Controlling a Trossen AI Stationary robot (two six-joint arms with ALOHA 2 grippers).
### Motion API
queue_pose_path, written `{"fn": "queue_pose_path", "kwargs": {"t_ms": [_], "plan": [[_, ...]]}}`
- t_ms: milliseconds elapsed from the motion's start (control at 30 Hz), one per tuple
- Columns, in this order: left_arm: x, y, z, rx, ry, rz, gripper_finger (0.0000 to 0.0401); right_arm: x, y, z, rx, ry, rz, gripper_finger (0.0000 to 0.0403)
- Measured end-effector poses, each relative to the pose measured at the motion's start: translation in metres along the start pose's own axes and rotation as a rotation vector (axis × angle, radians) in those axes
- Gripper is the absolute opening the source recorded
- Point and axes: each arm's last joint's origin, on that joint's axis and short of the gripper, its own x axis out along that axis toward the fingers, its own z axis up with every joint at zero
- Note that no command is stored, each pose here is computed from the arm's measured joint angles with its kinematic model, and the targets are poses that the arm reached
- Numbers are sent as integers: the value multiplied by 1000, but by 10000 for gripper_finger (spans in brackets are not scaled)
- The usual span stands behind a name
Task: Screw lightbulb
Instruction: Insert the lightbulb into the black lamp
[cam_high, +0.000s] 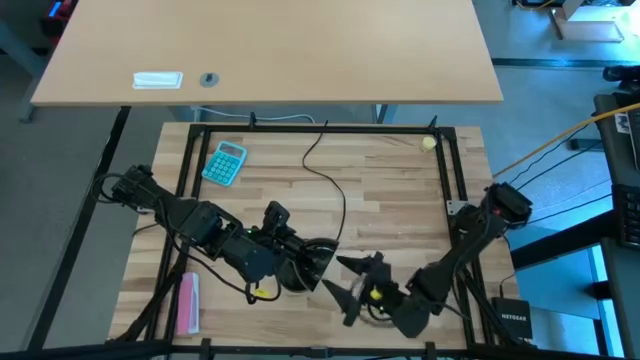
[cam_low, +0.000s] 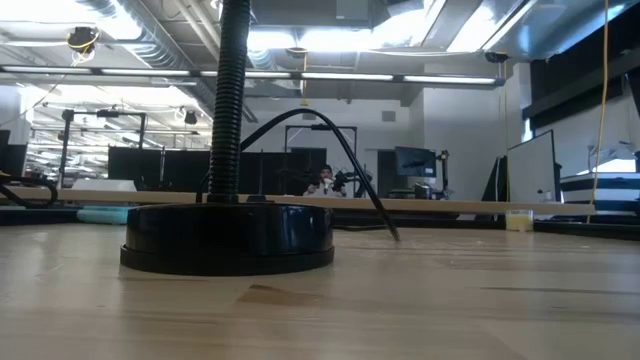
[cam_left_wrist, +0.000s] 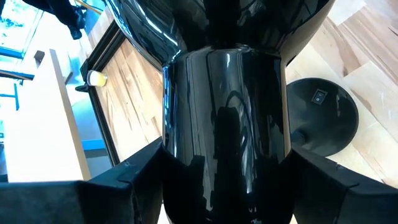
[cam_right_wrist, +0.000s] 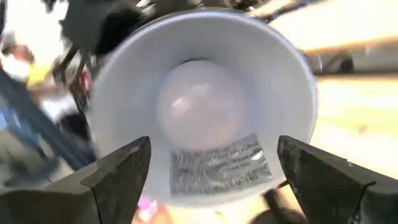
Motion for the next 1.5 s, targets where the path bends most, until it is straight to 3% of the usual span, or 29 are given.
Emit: {"fn": "queue_pose_path", "kwargs": {"t_ms": [167,367,600,967,1167,1300,1500], "plan": [[0,0,0,0,0,0,249,-16,5,-1,-466,-23,-9,350],[0,0,0,-2,-1,0,249,-8,5,5,-941,-45,-59,350],[0,0,0,-15,2,0,249,6,2,9,-1287,-36,-76,350],[0,0,0,-20,0,1,249,14,1,-8,-1612,-28,-28,350],[1,0,0,-29,-2,1,249,23,0,-2,-1665,-46,-75,350],[1,1,0,-29,-1,1,249,26,2,0,-1719,-79,-7,350],[1,1,0,-30,-1,1,249,38,-2,3,-1740,-78,-13,350]]}}
